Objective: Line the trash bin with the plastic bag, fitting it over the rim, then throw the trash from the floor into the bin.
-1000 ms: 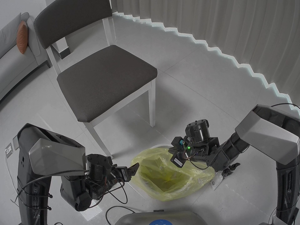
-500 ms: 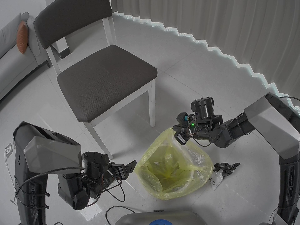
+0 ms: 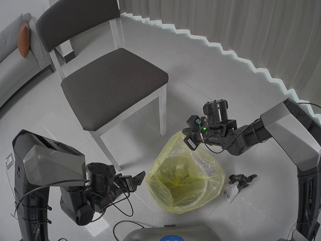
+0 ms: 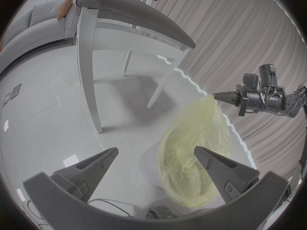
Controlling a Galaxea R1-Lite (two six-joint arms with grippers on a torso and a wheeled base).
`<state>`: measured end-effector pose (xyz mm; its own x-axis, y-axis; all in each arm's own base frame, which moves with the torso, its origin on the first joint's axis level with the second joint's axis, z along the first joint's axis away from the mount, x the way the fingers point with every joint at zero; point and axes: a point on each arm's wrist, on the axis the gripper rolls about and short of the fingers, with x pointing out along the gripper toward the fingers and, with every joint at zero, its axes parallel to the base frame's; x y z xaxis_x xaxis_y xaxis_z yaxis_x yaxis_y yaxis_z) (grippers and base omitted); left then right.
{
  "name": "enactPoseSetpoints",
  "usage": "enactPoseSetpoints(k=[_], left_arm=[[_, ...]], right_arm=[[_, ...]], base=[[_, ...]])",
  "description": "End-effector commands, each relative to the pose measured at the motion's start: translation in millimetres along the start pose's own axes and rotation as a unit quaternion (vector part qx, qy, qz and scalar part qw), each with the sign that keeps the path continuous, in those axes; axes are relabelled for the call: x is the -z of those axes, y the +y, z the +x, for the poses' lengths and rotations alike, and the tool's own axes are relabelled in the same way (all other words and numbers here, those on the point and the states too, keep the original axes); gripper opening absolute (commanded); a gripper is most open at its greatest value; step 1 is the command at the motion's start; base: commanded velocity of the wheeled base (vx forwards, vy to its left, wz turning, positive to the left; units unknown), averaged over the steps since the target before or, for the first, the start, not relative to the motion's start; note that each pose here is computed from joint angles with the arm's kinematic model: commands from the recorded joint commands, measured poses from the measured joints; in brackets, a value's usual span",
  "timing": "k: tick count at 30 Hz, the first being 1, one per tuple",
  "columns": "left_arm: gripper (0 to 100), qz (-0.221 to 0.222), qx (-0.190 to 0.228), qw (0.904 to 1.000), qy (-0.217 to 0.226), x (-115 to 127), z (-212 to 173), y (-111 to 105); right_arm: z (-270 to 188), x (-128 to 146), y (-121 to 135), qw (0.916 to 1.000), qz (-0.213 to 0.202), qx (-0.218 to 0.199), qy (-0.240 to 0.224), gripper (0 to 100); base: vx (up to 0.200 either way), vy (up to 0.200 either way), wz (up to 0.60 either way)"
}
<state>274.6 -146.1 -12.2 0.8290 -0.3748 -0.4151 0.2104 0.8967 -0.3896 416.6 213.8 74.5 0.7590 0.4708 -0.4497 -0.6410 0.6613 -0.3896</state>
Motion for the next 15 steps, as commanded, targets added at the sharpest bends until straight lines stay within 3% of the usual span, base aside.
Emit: enactPoseSetpoints(k=[1,8,9,15], left_arm=[[100,-0.001,0.001,1.0,-0.002,0.6,-2.0,0.3],[100,-0.001,0.001,1.0,-0.002,2.2,-4.0,1.2],[100,-0.001,0.001,1.0,-0.001,2.5,-4.3,1.4],[100,-0.001,0.002,1.0,-0.004,0.5,-5.2,0.5]], right_arm=[[3.9,-1.0,4.4,1.0,-0.002,-0.004,-0.003,0],[14.0,-1.1,12.6,0.9997,-0.008,-0.001,-0.024,0],[21.5,-0.3,18.4,0.9992,-0.007,0.002,-0.039,100],[18.6,7.0,22.1,0.9997,-0.006,-0.003,-0.022,100]], base=[[0.0,0.0,0.0],[0.0,0.0,0.0],[0.0,0.0,0.0],[0.0,0.0,0.0]])
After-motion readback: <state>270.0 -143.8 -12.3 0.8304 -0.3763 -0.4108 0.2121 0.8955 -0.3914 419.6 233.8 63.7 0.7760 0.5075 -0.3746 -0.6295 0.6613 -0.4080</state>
